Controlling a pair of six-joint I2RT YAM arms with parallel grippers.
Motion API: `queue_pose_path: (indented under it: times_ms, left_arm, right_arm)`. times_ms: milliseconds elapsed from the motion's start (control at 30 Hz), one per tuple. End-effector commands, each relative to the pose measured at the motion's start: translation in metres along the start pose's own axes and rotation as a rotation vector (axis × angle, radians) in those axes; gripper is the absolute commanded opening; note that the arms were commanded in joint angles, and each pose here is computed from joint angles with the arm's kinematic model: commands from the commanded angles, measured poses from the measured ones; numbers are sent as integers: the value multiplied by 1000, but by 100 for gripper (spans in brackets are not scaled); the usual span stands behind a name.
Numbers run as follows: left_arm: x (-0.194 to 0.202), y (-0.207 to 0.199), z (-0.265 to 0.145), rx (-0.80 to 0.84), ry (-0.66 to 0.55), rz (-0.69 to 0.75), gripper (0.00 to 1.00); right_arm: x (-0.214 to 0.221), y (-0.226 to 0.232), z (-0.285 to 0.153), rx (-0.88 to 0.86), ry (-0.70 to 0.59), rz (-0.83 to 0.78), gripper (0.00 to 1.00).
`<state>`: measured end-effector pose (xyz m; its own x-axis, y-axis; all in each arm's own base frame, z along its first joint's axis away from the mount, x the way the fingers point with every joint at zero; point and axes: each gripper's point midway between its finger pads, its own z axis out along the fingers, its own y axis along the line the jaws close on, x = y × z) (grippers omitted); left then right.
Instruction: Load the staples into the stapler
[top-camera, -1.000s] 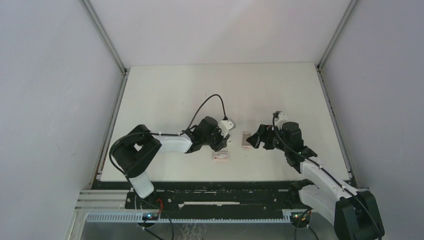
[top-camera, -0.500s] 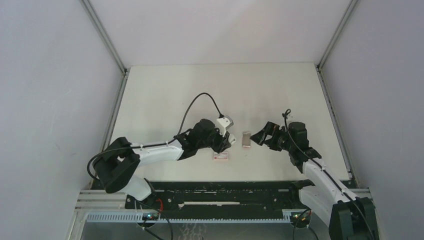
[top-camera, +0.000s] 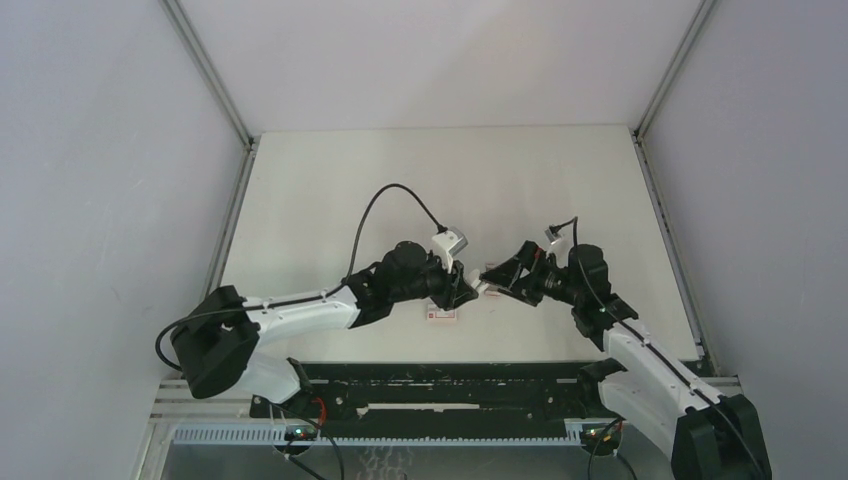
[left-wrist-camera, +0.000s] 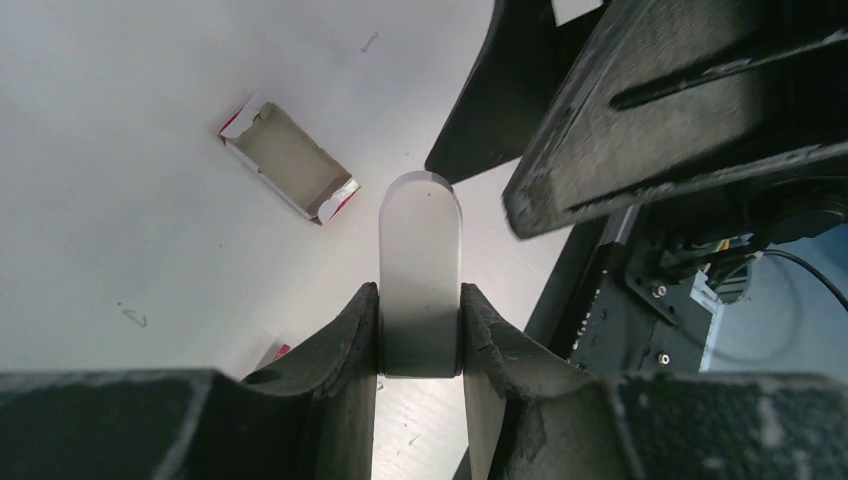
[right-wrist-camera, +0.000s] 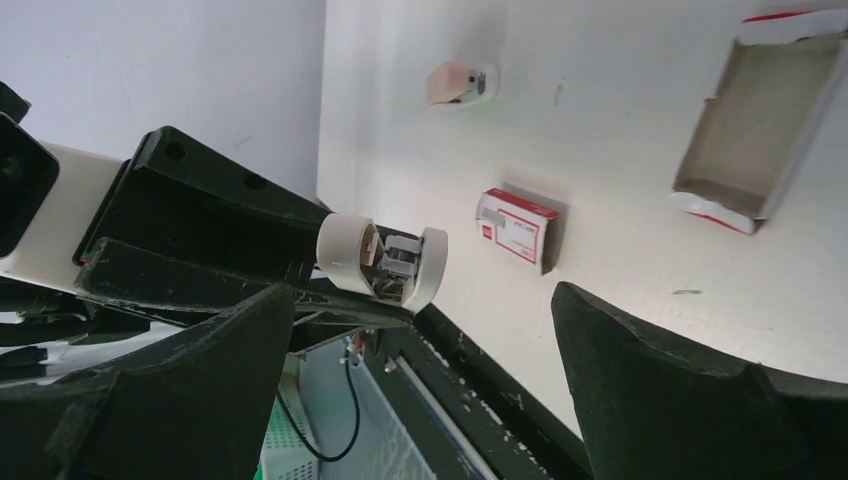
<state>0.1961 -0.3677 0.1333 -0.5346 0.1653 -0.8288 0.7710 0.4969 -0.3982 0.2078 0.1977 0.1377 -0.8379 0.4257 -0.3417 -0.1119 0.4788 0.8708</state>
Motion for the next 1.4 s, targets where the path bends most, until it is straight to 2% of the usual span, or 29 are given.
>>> queue_pose_path:
  times_ms: [0,200,300,367,433,500,533,1000,1033,1067,1100,1233,1267,1367]
  left_arm:
    - [-27,-21,-8,67,-89,-11,0]
    - [-22,-23,-8,63,-71,12,0]
    - [-22,-22,-8,54,-75,19,0]
    - [-23,-21,-8,48,-80,23,0]
    - [-24,-21,-8,41,-87,29,0]
    - [-25,-19,-9,34,-91,35,0]
    - [-24,-18,-9,29,-90,36,0]
    - [-16,-11,-15,0,-86,46,0]
    - [-16,-11,-15,-1,-85,47,0]
    - [-14,-10,-15,-4,-82,49,0]
    - [-14,-10,-16,-5,-82,50,0]
    - [-12,-9,-18,-9,-77,50,0]
    - [-11,-9,-19,-11,-74,52,0]
    - [-11,-5,-21,-31,-72,60,0]
  right_arm:
    - [-9,33,8,-88,-25,15,99]
    - [0,44,20,-92,3,14,96]
    - [4,47,27,-76,16,14,88]
    - [6,46,32,-52,24,21,72]
    - [8,43,35,-34,29,31,44]
    - [9,40,37,-16,24,43,5]
    - [9,39,38,-11,21,50,0]
    - [-1,46,36,-21,-49,9,0]
    - [-2,49,35,-39,-46,-17,13]
    - [-1,51,34,-49,-34,-42,44]
    - [-2,52,34,-43,-33,-62,58]
    - [-10,48,29,6,-48,-148,91]
    - [-13,46,27,22,-51,-153,95]
    - [-22,42,21,40,-78,-169,96]
